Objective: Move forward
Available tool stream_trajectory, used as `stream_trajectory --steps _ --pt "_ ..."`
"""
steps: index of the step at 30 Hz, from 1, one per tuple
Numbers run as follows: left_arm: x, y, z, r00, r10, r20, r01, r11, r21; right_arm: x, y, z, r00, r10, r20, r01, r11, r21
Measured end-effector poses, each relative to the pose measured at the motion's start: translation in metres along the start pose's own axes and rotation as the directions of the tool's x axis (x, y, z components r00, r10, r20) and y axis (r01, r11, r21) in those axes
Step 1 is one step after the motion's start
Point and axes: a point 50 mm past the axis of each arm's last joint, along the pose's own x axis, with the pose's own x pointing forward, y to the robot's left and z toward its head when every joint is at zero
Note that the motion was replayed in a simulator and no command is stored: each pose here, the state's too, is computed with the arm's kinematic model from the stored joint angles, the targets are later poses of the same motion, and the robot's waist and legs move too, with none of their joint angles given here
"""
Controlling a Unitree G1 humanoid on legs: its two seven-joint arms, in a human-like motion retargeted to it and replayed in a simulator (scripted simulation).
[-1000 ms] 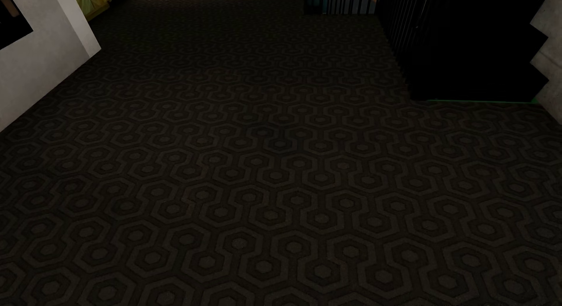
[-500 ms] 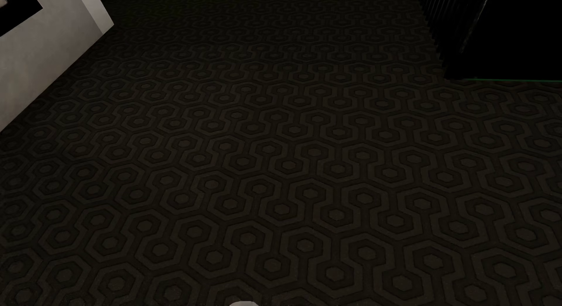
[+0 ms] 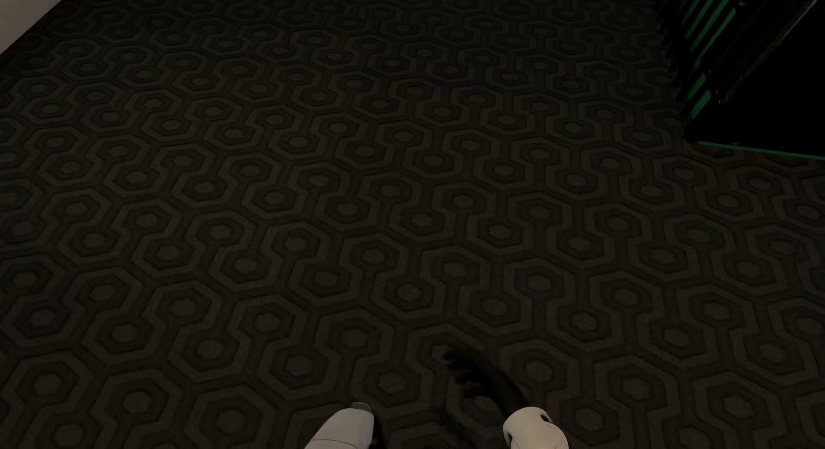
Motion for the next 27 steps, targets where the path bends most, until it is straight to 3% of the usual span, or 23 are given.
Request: stream_trajectory --steps 4,9,12,16,18,20,24,27 --pt "-0.005 0.01 0.08 0.95 0.022 0.31 -0.025 1.0 0.006 -0.029 0.02 -0.072 0.956 0.078 -0.282 -0.088 0.996 -0.021" --pt "-0.038 0.021 0.166 0.774 0.068 0.629 -0.048 0.998 -0.049 -0.113 0.024 -0.161 0.778 0.026 -0.628 0.039 0.995 0.089" --pt "-0.054 0.03 0.185 0.703 0.103 0.704 -0.066 0.995 -0.079 -0.155 0.034 -0.188 0.667 0.021 -0.745 0.132 0.981 0.146" --pt "-0.037 0.011 0.151 0.798 0.048 0.6 -0.022 0.998 -0.051 -0.191 0.052 -0.205 0.56 0.058 -0.827 0.175 0.967 0.186" --pt "-0.02 -0.009 0.122 0.876 -0.029 0.482 0.024 1.0 0.017 -0.176 0.052 -0.202 0.581 0.088 -0.809 0.069 0.985 0.157" --pt "-0.011 -0.022 0.088 0.93 -0.075 0.36 0.059 0.997 0.056 -0.144 0.044 -0.184 0.678 0.087 -0.73 -0.007 0.994 0.113" --pt "-0.011 -0.026 -0.006 0.997 -0.059 0.047 0.06 0.998 -0.021 -0.073 0.004 -0.124 0.877 -0.043 -0.479 0.096 0.992 0.088" --pt "-0.018 -0.015 -0.052 0.992 -0.016 -0.127 0.006 0.997 -0.082 -0.032 -0.025 -0.062 0.964 -0.132 -0.23 0.153 0.985 0.076"
